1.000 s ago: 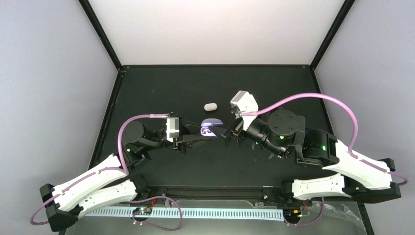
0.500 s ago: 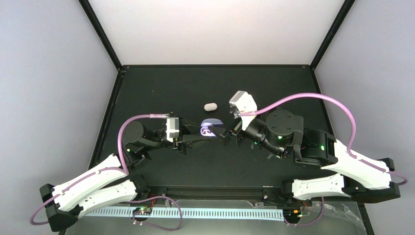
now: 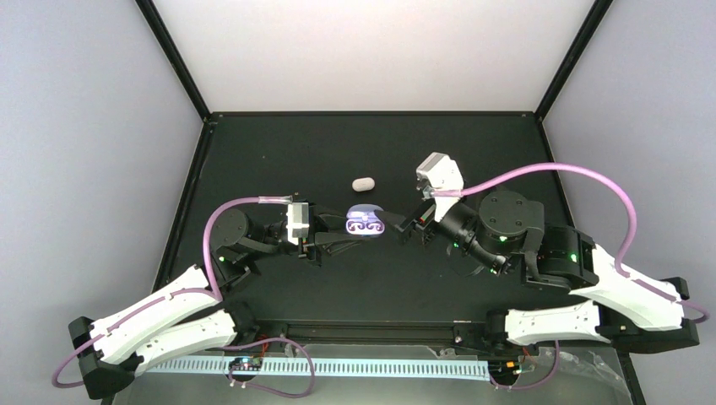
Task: Insert the wireless bluetooth earbuds into the charging case
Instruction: Adjust the earbud with the charging case.
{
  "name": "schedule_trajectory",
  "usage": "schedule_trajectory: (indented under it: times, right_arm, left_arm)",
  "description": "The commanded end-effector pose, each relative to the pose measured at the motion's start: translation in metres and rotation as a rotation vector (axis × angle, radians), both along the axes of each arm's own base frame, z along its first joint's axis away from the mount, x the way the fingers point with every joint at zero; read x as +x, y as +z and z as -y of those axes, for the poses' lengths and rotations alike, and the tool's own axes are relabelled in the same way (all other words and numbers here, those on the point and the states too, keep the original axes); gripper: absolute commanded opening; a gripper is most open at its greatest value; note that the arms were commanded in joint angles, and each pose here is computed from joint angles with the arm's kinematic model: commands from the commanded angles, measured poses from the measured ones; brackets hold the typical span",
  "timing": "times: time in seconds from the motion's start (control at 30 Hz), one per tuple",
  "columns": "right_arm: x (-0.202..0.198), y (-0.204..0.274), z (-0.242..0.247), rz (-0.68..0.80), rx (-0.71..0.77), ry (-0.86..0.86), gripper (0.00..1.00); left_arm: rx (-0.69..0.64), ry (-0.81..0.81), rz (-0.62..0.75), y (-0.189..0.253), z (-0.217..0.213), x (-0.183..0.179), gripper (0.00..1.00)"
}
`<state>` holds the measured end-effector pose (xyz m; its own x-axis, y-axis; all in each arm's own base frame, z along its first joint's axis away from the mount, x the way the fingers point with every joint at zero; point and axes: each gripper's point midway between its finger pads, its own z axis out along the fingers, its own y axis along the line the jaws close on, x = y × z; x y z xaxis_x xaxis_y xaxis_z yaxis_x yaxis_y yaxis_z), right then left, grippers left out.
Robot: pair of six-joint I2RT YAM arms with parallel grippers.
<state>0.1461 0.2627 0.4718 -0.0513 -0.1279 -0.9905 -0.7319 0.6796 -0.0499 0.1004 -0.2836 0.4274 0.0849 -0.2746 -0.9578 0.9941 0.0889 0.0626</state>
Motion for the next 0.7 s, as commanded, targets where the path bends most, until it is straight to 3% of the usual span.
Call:
schedule_trajectory:
  times: [0.0,0.67]
  right_arm:
    - [0.008,-0.009,0.012,0.001,-0.028,-0.059,1.00]
    - [0.000,-0.024,0.002,-0.022,-0.064,0.008,1.00]
  left_arm:
    - [-0.022,-0.007,0.029,0.008,-0.002,-0.004,0.02]
    - [-0.025,-0.002,0.032,0.009,-0.003,-0.004,0.01]
